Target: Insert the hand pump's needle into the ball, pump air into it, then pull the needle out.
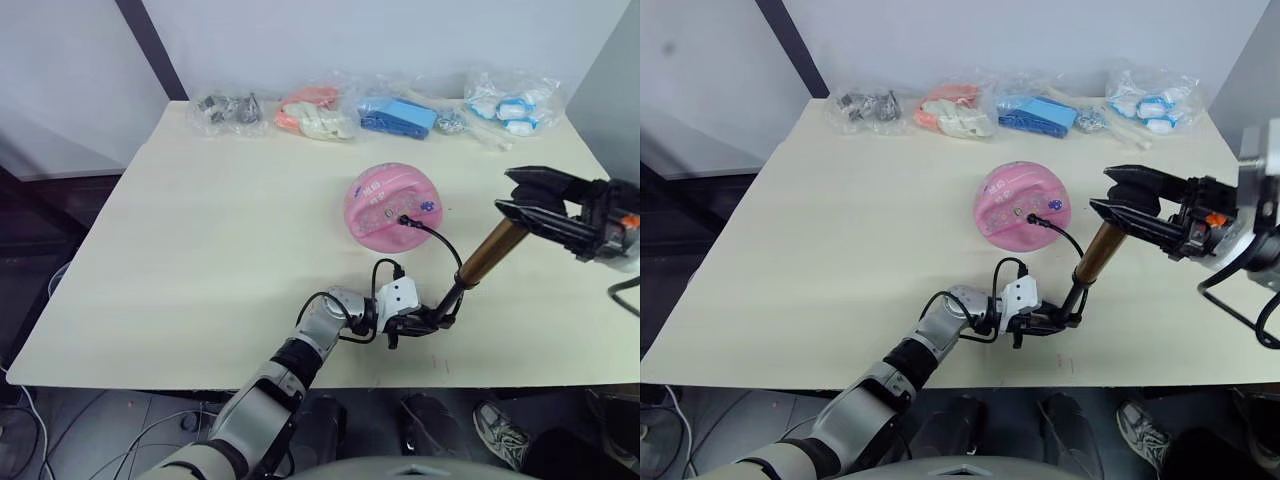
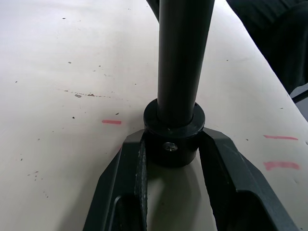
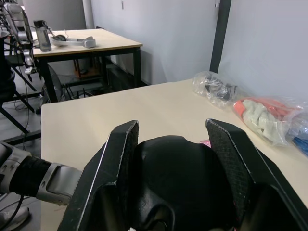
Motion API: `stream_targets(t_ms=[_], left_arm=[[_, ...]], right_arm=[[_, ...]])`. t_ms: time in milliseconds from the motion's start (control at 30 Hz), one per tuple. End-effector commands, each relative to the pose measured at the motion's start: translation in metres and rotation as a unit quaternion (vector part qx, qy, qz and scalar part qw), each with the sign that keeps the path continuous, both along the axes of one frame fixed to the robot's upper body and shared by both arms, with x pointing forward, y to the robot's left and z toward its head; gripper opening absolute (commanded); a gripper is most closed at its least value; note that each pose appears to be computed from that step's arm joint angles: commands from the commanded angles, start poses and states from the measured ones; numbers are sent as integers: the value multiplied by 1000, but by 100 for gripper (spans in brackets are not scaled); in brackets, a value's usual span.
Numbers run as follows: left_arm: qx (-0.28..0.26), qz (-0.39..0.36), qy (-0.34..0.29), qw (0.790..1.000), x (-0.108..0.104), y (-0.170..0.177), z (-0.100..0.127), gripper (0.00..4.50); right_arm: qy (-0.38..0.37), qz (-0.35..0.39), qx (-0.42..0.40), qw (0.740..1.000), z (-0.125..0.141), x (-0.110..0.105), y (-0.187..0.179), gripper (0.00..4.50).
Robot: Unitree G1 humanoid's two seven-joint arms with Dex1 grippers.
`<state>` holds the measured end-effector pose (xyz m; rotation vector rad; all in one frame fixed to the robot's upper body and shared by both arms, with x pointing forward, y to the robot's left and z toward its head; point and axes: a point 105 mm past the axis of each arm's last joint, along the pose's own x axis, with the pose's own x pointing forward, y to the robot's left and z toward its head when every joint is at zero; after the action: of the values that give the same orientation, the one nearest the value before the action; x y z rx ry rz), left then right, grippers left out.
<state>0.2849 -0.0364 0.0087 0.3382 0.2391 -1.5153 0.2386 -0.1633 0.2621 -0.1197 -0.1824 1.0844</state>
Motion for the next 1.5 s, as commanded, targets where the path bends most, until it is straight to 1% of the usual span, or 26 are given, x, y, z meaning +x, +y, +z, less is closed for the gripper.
stream_targets(t_ms=[33,133,167,267,333,400,567,633,667,767,800,900,1033,1333,1500], left_arm=[[31,-2,16,999,-6,3,-17,116],[30,3,25,999,-6,4,-17,116],[30,5,22,999,-5,5,-17,116],[31,8,15,999,-4,6,-17,116],[20,10,31,999,-4,5,-15,116],[17,10,33,999,-5,5,-14,116],[9,6,10,1000,-3,4,-10,116],[7,10,6,1000,-2,4,-10,116],[6,10,7,1000,-2,4,-11,116],[1,17,2,1000,-1,6,-12,116],[1,17,4,1000,-1,6,-14,116],[2,17,8,1000,-2,7,-16,116],[2,16,10,1000,-3,7,-18,116],[4,7,14,1000,-5,8,-20,116],[5,7,19,1000,-5,8,-21,116]], right_arm=[[22,-8,-24,999,-25,3,3,175],[44,-17,-25,999,-49,5,1,175],[55,-25,-31,998,-61,7,0,175],[71,-36,-47,996,-85,9,-1,175],[78,-42,-46,995,-96,10,2,175],[83,-42,-49,994,-106,10,5,175],[95,-54,-63,992,-135,11,11,175],[88,-52,-67,992,-138,10,13,175],[82,-52,-68,993,-136,10,14,175],[43,-47,-51,997,-114,10,15,175],[27,-39,-60,997,-107,8,14,175],[7,-29,-75,997,-97,5,12,175],[-23,-17,-63,998,-55,0,8,175],[-45,-19,-64,997,5,-5,-7,175],[-52,-27,-73,996,28,-5,-15,175]])
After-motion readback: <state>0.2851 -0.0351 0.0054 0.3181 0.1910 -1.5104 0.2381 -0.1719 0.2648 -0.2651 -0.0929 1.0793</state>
